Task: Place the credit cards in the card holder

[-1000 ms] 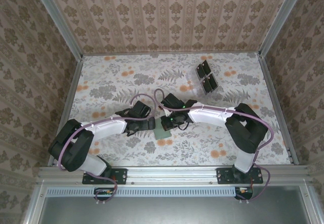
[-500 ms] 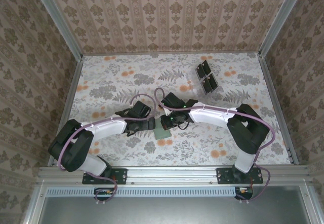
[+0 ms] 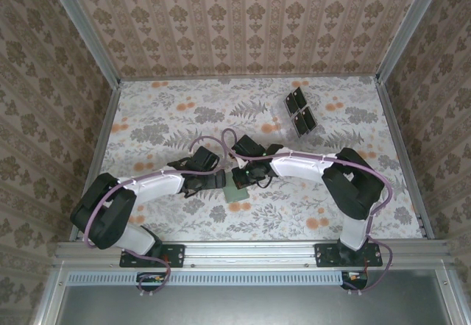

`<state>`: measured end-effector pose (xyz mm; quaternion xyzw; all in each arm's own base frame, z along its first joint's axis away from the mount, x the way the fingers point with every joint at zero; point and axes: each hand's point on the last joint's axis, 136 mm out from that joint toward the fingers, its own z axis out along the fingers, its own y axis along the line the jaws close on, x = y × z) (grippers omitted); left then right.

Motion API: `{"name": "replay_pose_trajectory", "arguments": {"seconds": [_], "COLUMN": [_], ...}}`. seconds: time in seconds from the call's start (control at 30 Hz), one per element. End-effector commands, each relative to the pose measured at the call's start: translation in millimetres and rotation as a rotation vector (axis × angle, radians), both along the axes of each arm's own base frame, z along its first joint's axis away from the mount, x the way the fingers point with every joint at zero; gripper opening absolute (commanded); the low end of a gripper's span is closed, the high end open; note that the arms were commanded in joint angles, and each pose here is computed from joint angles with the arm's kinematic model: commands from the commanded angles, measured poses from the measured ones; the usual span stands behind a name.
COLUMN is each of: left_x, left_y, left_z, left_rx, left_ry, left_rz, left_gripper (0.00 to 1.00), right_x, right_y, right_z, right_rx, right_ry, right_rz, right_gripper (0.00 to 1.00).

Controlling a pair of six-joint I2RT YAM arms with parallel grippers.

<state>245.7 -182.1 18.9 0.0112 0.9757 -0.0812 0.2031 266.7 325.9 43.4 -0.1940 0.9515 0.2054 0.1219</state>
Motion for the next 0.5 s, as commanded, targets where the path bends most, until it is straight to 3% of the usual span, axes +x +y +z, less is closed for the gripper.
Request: {"name": "replay_pose_trajectory", "arguments": {"seconds": [0.0, 0.47], "left_x": [-42.9, -44.1], "left_y": [3.0, 3.1], "left_z": [-30.0, -31.6], "left_rx": [-0.002, -0.002], "left_ry": [0.201, 0.207], "left_rz": [-0.012, -0.01], "left_gripper": [1.0, 1.0], "right_x": [2.0, -6.0], "right_y": [1.0, 6.9], "right_z": [-2.6, -10.6], "right_rx": [-0.023, -0.077], "right_ry": [-0.003, -0.008], "right_rz": [0.009, 0.058], "right_gripper": [0.0, 0.0]}}
